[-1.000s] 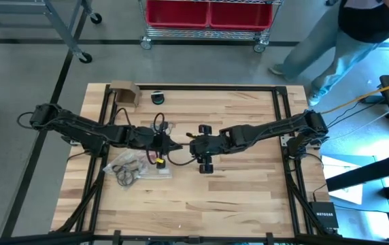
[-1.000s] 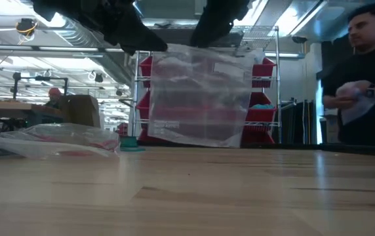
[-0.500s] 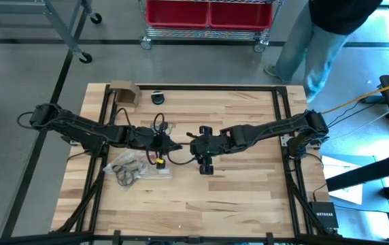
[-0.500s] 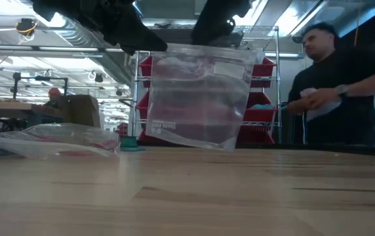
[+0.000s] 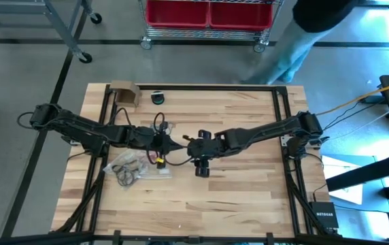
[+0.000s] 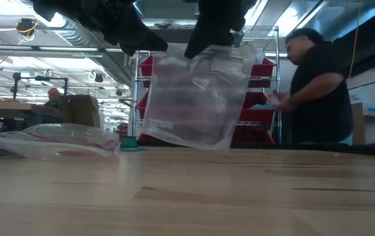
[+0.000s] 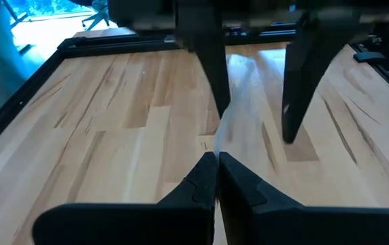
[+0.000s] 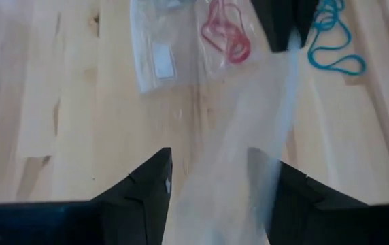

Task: Sort rubber bands
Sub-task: Put the blue rubber band into the transparent zip bag

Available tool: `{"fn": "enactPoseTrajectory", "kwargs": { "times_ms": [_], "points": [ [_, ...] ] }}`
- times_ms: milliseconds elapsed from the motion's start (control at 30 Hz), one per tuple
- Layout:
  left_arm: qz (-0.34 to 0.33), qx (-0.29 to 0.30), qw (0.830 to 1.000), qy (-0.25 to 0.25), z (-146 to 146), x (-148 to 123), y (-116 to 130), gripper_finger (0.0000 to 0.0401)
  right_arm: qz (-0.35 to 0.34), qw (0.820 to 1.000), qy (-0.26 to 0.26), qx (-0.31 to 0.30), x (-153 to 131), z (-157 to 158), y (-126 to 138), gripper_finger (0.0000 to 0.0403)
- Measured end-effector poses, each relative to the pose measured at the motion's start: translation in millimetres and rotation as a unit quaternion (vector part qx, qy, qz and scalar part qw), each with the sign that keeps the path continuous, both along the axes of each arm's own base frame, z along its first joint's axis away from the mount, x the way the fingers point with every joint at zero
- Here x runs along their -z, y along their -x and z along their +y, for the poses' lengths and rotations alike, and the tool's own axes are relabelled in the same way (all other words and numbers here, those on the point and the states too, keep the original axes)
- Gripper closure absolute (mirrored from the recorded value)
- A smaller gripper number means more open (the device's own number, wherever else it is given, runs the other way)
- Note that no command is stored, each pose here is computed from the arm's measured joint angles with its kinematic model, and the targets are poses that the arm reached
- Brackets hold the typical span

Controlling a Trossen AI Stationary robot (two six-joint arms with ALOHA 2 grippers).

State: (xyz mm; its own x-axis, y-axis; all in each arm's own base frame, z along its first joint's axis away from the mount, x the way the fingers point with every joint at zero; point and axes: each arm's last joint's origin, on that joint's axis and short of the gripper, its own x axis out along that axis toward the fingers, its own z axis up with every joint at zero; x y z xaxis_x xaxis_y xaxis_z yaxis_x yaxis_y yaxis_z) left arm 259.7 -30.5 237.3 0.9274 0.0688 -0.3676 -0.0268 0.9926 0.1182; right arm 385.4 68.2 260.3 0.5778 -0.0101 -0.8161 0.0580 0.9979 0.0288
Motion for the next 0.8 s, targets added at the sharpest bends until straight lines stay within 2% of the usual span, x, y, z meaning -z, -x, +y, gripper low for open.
{"fn": "enactPoseTrajectory", "kwargs": {
  "times_ms": [233, 433, 533, 633, 800],
  "points": [
    [0.0, 0.007, 1.0, 0.003, -3, 0, 0, 0.04, 0.006, 0.999, 0.026, 0.022, 10, -1, -5, 0.0222],
    [-0.001, 0.016, 1.0, 0.004, -8, 0, 1, 0.04, 0.009, 0.999, 0.039, 0.016, 15, 2, -7, 0.0222],
    [0.0, 0.022, 1.0, 0.004, -11, 0, 2, 0.04, 0.015, 0.994, 0.105, 0.022, 21, 7, -7, 0.0222],
    [0.001, 0.028, 1.0, 0.004, -14, 0, 2, 0.04, 0.011, 0.982, 0.189, 0.022, 21, 17, -3, 0.0222],
    [0.017, 0.043, 0.999, -0.013, -20, 5, 2, 0.04, -0.004, 0.957, 0.289, 0.02, 18, 36, 2, 0.0222]
  ]
}}
